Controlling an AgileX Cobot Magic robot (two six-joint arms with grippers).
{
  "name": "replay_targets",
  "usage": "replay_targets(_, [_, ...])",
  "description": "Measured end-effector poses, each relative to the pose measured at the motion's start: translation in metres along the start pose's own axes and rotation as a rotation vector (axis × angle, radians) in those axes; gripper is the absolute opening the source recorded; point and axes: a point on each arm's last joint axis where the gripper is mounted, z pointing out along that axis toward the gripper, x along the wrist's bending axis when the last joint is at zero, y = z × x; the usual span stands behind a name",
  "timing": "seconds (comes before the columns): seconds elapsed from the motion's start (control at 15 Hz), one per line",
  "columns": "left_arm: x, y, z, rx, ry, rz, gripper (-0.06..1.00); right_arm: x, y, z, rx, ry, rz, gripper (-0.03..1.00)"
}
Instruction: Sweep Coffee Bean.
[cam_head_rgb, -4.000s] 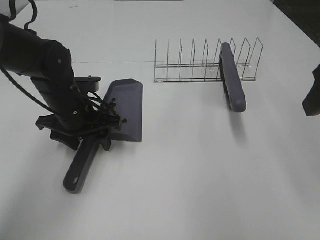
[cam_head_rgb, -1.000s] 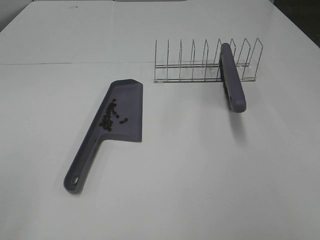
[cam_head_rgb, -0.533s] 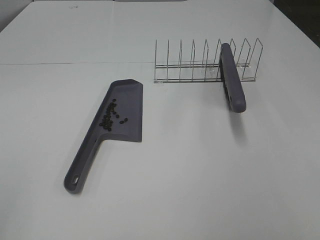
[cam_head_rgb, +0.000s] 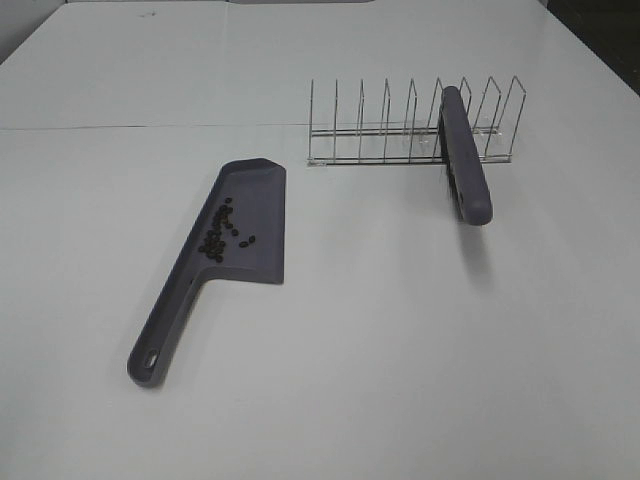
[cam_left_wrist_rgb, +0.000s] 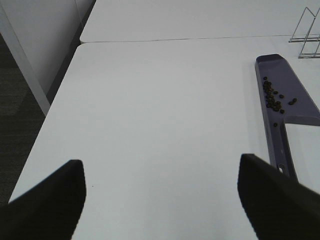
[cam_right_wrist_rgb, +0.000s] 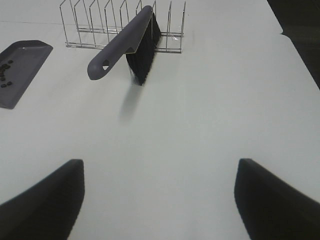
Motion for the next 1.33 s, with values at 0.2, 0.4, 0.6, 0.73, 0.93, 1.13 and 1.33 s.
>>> replay_targets(0.2, [0.0,0.0,0.0,0.0,0.0,0.001,0.78,0.0,0.0,0.0,0.0,0.0,0.0,0.72])
replay_targets(0.4, [0.0,0.0,0.0,0.0,0.0,0.001,0.78,0.0,0.0,0.0,0.0,0.0,0.0,0.72])
replay_targets(0.6, [0.0,0.0,0.0,0.0,0.0,0.001,0.78,0.0,0.0,0.0,0.0,0.0,0.0,0.72])
replay_targets(0.73, [0.0,0.0,0.0,0.0,0.0,0.001,0.78,0.0,0.0,0.0,0.0,0.0,0.0,0.72])
replay_targets(0.93, [0.0,0.0,0.0,0.0,0.0,0.002,0.78,0.0,0.0,0.0,0.0,0.0,0.0,0.72])
replay_targets(1.13, [0.0,0.0,0.0,0.0,0.0,0.002,0.78,0.0,0.0,0.0,0.0,0.0,0.0,0.72])
replay_targets(1.33, [0.0,0.0,0.0,0.0,0.0,0.003,0.78,0.0,0.0,0.0,0.0,0.0,0.0,0.72])
